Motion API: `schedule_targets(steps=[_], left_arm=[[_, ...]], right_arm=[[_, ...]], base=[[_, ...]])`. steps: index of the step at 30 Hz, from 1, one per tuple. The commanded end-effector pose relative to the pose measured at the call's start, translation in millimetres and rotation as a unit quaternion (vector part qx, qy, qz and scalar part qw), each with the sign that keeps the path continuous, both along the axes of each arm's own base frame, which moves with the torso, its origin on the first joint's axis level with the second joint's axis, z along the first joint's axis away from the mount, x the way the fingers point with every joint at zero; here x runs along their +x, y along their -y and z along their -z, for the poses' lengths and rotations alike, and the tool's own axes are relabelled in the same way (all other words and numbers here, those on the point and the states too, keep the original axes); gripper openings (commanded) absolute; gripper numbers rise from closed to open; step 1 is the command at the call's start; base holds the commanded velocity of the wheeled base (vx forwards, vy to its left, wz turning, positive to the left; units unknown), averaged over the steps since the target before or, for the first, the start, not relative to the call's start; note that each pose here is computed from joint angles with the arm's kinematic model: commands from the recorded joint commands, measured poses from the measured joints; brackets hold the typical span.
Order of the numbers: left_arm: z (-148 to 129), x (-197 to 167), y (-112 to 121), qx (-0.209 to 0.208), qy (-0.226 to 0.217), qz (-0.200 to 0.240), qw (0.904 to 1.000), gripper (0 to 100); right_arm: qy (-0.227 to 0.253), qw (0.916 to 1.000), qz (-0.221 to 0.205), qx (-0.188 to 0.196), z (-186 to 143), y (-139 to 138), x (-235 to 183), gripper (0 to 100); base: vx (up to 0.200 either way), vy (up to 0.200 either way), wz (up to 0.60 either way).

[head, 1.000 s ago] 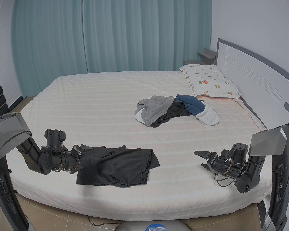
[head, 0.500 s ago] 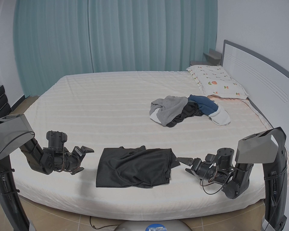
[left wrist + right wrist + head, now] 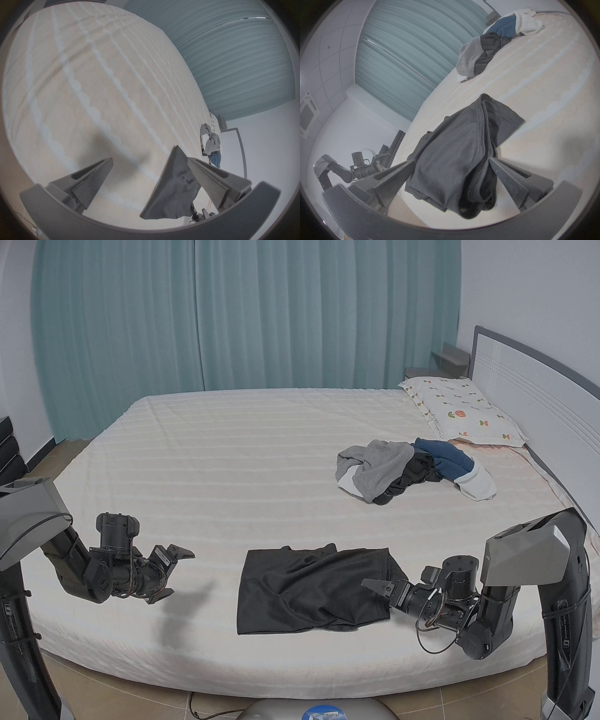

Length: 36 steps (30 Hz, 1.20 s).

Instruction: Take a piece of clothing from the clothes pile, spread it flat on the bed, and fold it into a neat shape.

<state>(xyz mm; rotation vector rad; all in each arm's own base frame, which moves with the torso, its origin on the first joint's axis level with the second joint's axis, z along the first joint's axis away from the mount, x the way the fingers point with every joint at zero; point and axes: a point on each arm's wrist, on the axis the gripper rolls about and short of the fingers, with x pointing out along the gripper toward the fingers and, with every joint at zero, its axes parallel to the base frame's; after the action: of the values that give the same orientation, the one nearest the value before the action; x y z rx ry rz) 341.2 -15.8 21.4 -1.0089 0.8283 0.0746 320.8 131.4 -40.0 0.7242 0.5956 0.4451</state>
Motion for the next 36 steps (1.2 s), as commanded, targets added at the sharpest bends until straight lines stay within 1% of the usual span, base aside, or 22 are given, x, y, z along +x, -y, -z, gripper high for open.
schedule_targets(steps=[1, 3, 4, 7, 11, 12, 16, 17, 18, 22, 31, 36], left_arm=[[1.2, -0.2, 0.0, 0.001, -0.001, 0.0, 1.0, 100], [1.5, -0.6, 0.0, 0.001, -0.002, 0.0, 1.0, 100], [1.5, -0.6, 0.0, 0.002, -0.002, 0.001, 1.0, 100], [1.5, -0.6, 0.0, 0.002, -0.002, 0.001, 1.0, 100], [1.6, -0.7, 0.0, 0.002, -0.003, 0.001, 1.0, 100], [1.6, -0.7, 0.0, 0.002, -0.003, 0.001, 1.0, 100], [1.3, -0.3, 0.0, 0.002, -0.002, 0.001, 1.0, 100], [1.3, -0.3, 0.0, 0.001, -0.002, 0.0, 1.0, 100], [1.3, -0.3, 0.0, 0.001, -0.002, 0.0, 1.0, 100], [1.3, -0.3, 0.0, 0.001, -0.002, 0.0, 1.0, 100], [1.8, -1.0, 0.0, 0.001, -0.004, 0.0, 1.0, 100], [1.6, -0.7, 0.0, 0.001, -0.003, 0.0, 1.0, 100]], right_arm=[[0.001, 0.9999, 0.005, -0.014, 1.2, -0.3, -2.8, 100], [0.003, 0.9998, 0.007, -0.018, 0.9, -0.1, -2.9, 100], [-0.001, 0.9994, 0.005, -0.034, 3.2, 2.3, -7.1, 100], [-0.002, 0.9984, -0.002, -0.057, 5.9, 4.6, -14.1, 100], [0.003, 0.997, 0.012, -0.077, 6.1, 5.5, -17.7, 100], [0.001, 0.9969, 0.012, -0.078, 5.8, 5.8, -18.5, 0], [-0.002, 0.996, 0.004, -0.09, 6.1, 6.3, -23.6, 0], [-0.002, 0.9943, -0.004, -0.106, 7.6, 7.9, -28.8, 0], [-0.004, 0.9935, -0.008, -0.113, 8.5, 9.0, -31.4, 0], [-0.004, 0.9912, -0.017, -0.131, 10.5, 11.1, -38.0, 0], [0.0, 0.9914, -0.013, -0.13, -6.3, 18.9, -48.6, 0], [-0.005, 0.9913, -0.004, -0.132, -5.0, 24.5, -47.0, 0]], base=[[0.0, 0.0, 0.0], [0.0, 0.0, 0.0], [0.0, 0.0, 0.0], [0.0, 0.0, 0.0], [0.0, 0.0, 0.0], [0.0, 0.0, 0.0], [0.0, 0.0, 0.0], [0.0, 0.0, 0.0], [0.0, 0.0, 0.0], [0.0, 0.0, 0.0], [0.0, 0.0, 0.0], [0.0, 0.0, 0.0]])
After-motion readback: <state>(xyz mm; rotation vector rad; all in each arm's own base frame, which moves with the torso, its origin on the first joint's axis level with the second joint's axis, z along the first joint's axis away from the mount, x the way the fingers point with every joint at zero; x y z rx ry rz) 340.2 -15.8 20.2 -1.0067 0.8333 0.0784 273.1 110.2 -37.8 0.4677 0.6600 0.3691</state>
